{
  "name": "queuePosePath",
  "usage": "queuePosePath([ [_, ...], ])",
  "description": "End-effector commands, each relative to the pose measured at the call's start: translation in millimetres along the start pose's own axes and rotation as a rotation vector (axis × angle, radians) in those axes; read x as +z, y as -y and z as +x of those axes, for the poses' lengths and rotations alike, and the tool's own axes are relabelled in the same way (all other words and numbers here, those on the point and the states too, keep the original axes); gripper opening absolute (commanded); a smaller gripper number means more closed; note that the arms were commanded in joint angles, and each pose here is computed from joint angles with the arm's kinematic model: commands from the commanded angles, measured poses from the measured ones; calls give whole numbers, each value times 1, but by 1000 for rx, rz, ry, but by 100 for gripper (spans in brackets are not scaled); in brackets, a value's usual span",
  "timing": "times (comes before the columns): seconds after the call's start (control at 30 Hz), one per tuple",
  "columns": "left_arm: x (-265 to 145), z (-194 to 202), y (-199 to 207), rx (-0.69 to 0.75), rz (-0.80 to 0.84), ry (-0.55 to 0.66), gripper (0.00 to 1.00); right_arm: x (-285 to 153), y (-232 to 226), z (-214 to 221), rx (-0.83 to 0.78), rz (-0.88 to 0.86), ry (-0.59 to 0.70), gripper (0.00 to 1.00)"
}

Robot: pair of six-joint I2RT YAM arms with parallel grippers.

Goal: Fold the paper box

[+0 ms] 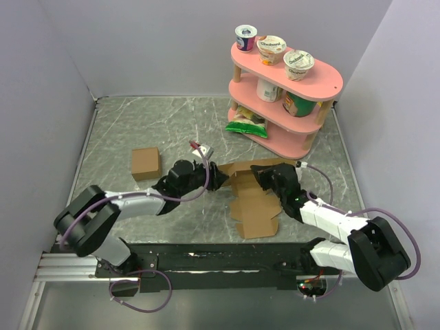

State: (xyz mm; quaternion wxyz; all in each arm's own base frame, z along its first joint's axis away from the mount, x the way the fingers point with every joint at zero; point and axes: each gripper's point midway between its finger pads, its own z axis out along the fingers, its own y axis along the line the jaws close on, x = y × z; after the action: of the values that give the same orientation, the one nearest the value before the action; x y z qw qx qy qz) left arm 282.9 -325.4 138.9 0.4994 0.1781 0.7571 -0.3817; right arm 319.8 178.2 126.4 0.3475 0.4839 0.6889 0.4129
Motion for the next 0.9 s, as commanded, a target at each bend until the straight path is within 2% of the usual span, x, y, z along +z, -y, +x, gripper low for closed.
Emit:
queuePosePath([
  [0.0,16,-10,10,-32,137,-6,42,-3,11,-14,-15,23,49,0],
  [0.17,29,2,2,-63,183,-64,41,-3,17,-15,-15,40,49,0],
  [0.47,46,3,-1,-58,231,-78,40,-2,14,-17,-17,33,48,0],
  [0.63,50,8,-3,-65,235,-95,42,1,18,-13,-6,44,33,0],
  [0.87,66,19,5,-40,332,-149,43,3,21,-9,-2,59,11,0],
])
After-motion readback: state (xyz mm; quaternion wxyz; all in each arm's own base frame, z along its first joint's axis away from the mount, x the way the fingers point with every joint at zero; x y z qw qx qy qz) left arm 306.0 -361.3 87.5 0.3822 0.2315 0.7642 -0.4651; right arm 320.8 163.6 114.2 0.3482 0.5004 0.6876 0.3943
